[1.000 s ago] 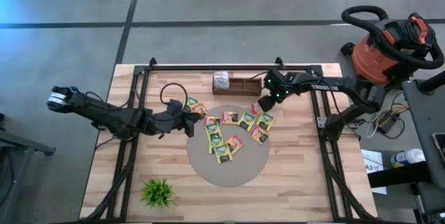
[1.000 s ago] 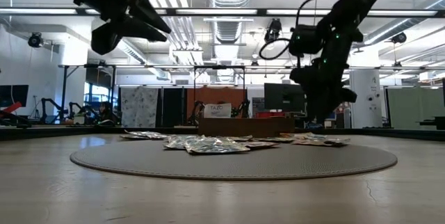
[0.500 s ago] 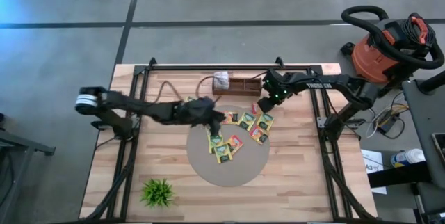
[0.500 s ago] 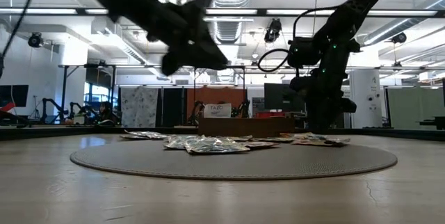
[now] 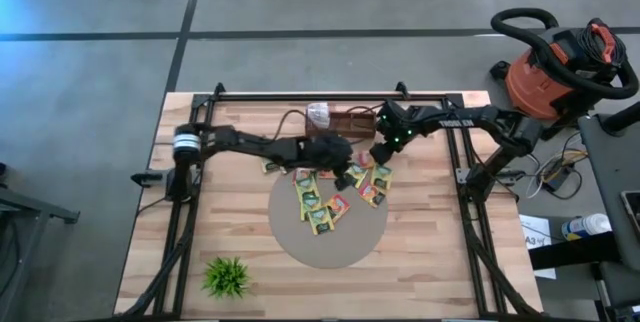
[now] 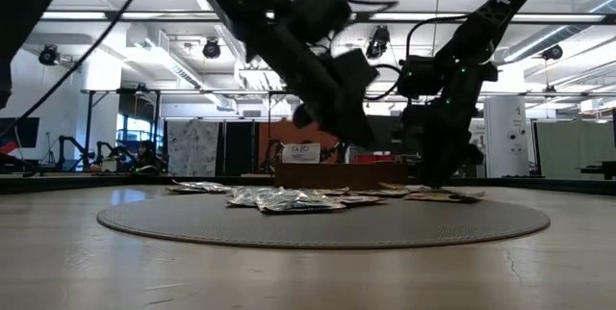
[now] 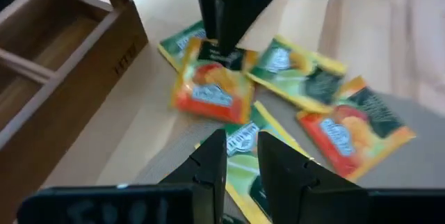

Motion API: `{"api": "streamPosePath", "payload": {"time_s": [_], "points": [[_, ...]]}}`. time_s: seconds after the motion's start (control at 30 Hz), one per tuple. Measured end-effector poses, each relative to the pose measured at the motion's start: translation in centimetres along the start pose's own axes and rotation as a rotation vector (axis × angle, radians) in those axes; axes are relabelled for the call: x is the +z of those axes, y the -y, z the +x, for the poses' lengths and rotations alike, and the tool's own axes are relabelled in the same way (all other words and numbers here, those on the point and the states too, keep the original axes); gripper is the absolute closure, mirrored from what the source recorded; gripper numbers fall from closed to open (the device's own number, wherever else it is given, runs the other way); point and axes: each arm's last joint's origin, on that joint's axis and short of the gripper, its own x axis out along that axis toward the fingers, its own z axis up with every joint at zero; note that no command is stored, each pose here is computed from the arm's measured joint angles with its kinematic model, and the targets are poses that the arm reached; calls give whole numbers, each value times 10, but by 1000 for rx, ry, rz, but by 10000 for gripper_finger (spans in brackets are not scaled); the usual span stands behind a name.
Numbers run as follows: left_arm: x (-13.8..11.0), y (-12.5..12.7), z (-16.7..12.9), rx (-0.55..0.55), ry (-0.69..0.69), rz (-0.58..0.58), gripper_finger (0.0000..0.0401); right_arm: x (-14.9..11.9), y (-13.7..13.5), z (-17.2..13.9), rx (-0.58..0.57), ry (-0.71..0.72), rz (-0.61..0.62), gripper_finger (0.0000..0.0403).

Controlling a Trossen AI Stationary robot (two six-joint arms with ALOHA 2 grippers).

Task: Pick & Place Tea
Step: Put the orange tea bag into the middle section of the wooden organizer

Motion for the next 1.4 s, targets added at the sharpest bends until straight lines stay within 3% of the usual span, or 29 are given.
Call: {"api": "streamPosePath", "payload": {"time_s": [0.3,0.63,0.9,1.1,1.4], "points": [[0,2,32,-55,-63,42,323,1,-2,0,69,-2,-33,271],[-9,1,41,-66,-99,27,323,4,-5,0,139,16,-49,275],[-7,0,37,-63,-104,19,323,1,-3,-2,77,10,-45,274],[8,2,31,-77,-12,32,323,0,-3,-2,74,6,10,268],[-14,-12,58,-72,-60,50,323,-3,-1,0,70,-7,51,269]]}}
